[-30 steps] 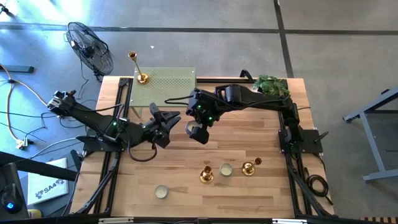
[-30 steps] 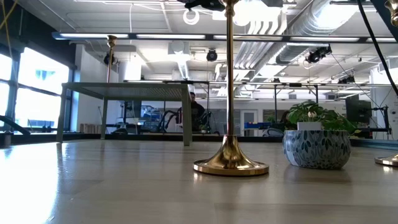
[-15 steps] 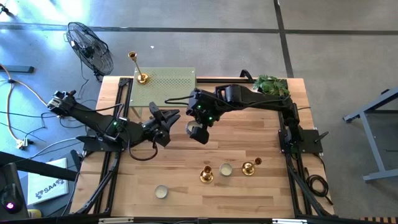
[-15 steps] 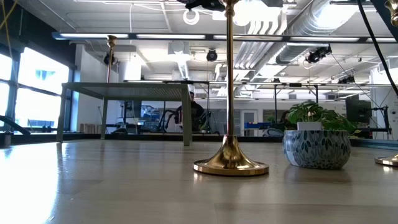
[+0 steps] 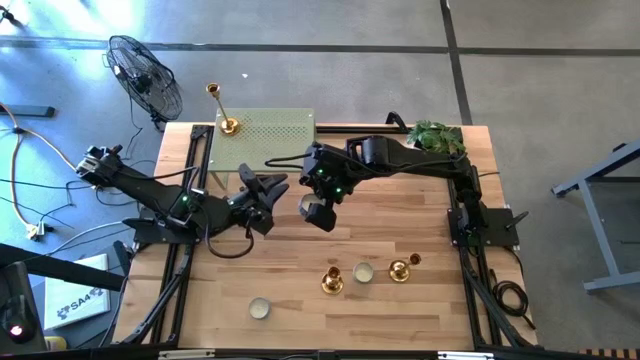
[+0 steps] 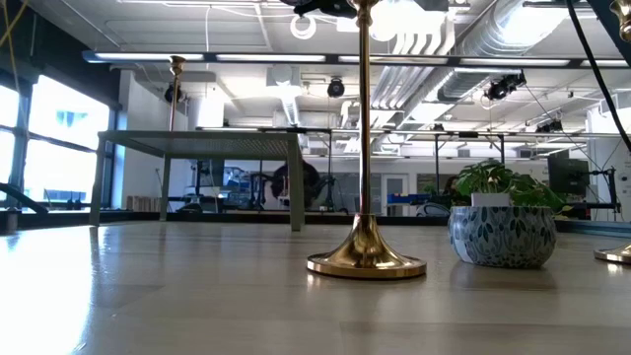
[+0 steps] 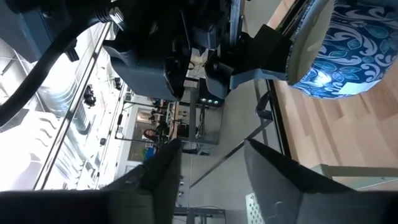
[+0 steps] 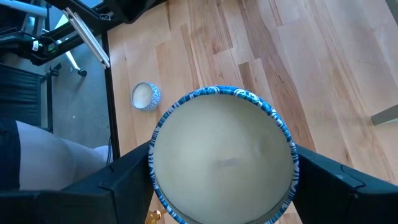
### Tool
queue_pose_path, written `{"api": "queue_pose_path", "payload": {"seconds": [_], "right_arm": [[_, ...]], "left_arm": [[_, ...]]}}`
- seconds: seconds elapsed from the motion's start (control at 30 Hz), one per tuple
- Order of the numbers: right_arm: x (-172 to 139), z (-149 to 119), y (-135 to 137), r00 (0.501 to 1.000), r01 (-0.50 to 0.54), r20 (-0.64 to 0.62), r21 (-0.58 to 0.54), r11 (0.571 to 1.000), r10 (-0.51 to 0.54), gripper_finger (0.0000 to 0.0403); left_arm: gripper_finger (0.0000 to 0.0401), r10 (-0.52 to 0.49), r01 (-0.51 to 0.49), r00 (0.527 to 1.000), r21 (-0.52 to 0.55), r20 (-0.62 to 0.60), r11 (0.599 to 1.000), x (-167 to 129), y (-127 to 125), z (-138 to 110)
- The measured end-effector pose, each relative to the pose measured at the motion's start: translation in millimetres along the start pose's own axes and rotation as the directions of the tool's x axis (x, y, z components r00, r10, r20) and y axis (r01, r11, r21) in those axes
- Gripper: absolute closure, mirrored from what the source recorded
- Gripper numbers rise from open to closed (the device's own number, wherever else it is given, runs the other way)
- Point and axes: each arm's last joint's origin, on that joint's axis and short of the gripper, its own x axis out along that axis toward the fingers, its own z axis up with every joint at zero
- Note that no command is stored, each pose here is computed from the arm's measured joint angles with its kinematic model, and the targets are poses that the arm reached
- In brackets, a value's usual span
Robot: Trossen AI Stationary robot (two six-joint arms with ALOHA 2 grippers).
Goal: Pick & Place candle stick holders
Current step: Put the top right blue patterned round candle on the shelf
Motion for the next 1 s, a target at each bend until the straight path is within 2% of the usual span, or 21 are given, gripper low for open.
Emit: {"api": "queue_pose_path", "payload": {"seconds": [0.27,0.43,0.77,1.0], "right_arm": [[0.0,0.0,0.0,1.000,0.000,0.000,0.000,1.000,0.000,0.0105],[0.0,-0.1,0.0,1.000,0.001,-0.001,-0.004,1.000,-0.001,0.0105],[0.0,-0.1,0.0,1.000,0.000,-0.001,-0.011,1.000,0.000,0.0105],[0.0,-0.1,0.1,1.000,-0.003,-0.002,-0.010,1.000,0.003,0.0105]], "left_arm": [[0.0109,-0.013,0.013,1.000,0.021,-0.001,1.000,0.0,-1.9,-0.7],[0.0059,-0.019,0.019,1.000,0.020,0.012,1.000,0.0,-2.0,-0.3],[0.0045,-0.020,0.019,1.000,0.015,0.016,1.000,0.0,-1.9,-0.2],[0.0045,-0.051,0.050,0.995,0.020,0.082,0.999,-0.1,-2.9,1.7]]}}
